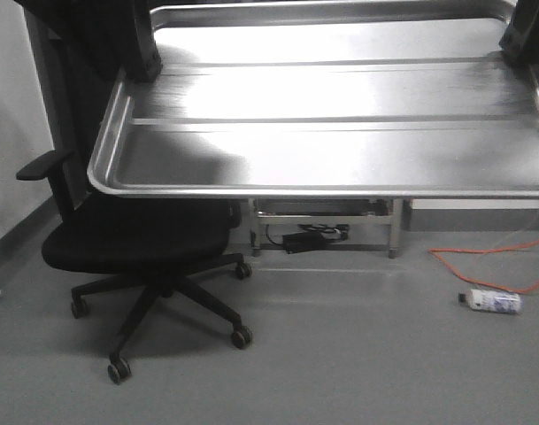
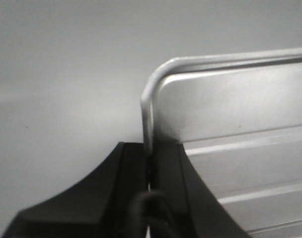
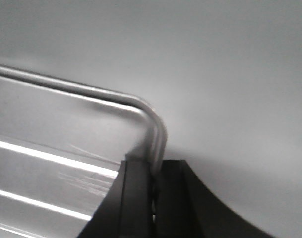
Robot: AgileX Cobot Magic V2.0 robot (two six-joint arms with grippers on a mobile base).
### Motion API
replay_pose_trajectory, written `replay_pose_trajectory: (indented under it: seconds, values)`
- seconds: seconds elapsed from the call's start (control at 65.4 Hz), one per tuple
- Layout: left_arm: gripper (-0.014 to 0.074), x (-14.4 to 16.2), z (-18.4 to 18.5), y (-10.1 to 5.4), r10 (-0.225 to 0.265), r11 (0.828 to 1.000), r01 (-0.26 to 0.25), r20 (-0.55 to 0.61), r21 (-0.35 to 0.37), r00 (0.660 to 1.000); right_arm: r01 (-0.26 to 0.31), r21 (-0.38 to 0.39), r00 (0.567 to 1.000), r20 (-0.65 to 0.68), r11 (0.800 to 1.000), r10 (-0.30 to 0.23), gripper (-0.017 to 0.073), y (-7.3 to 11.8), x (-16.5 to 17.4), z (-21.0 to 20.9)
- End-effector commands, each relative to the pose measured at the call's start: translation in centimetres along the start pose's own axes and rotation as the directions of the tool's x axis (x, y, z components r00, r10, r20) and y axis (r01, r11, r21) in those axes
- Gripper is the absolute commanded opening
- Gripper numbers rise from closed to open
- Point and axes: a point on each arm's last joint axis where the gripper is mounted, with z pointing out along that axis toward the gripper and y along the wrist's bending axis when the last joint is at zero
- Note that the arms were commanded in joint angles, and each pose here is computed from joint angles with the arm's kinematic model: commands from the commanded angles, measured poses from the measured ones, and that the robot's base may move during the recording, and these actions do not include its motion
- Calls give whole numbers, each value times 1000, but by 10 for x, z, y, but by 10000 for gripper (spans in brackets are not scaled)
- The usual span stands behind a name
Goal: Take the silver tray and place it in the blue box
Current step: 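Keep the tray held level with both grippers while driving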
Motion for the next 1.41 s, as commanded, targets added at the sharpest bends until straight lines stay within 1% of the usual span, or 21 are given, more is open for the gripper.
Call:
replay_pose_trajectory:
  seconds: [0.0, 1.391]
  values:
    - [-105, -3, -18, 4, 42, 999, -41, 59, -16, 997, 44, 19, 993, 113, 999, -46, 59, -3, -10, -20]
    - [-105, -3, -18, 4, 42, 999, -41, 59, -16, 997, 44, 20, 993, 111, 999, -46, 59, -3, -10, -20]
